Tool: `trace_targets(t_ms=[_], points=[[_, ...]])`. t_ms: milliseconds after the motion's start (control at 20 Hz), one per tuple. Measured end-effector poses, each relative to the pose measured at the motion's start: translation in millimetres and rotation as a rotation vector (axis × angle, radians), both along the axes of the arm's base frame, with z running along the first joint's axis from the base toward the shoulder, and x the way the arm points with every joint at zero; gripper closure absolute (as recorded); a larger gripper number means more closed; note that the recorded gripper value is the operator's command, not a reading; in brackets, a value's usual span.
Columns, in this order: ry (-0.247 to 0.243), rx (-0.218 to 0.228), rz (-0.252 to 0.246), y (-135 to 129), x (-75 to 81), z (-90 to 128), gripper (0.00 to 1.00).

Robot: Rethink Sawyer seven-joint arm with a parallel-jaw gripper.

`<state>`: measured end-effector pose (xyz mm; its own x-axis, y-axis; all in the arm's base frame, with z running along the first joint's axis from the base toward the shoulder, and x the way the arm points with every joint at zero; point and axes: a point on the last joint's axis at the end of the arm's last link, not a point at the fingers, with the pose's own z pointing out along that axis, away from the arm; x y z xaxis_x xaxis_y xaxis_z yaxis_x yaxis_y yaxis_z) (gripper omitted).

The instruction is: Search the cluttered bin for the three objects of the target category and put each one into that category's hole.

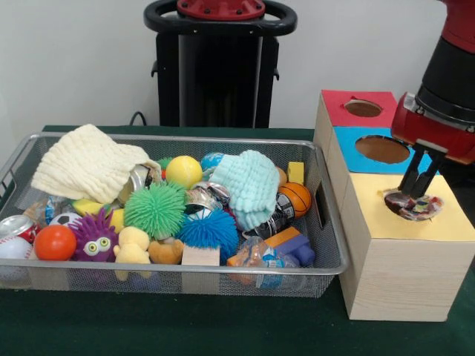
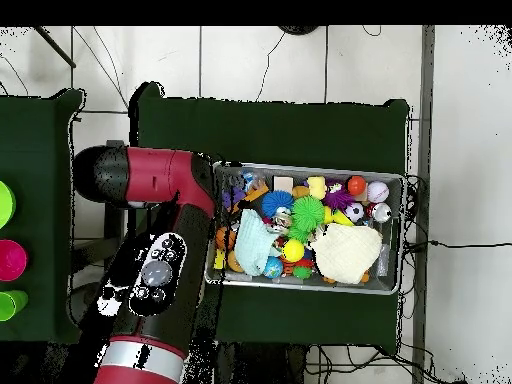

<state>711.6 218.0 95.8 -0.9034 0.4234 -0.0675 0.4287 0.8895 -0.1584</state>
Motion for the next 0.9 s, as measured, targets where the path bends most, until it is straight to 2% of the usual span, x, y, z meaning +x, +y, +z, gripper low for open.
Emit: trace_targets(t_ms=[450,900], points=[[0.013,-0.025,0.001,-6,-4.5,-17,1.00],[0.024,-0.028,0.016,12,-13.1,-27,1.00]])
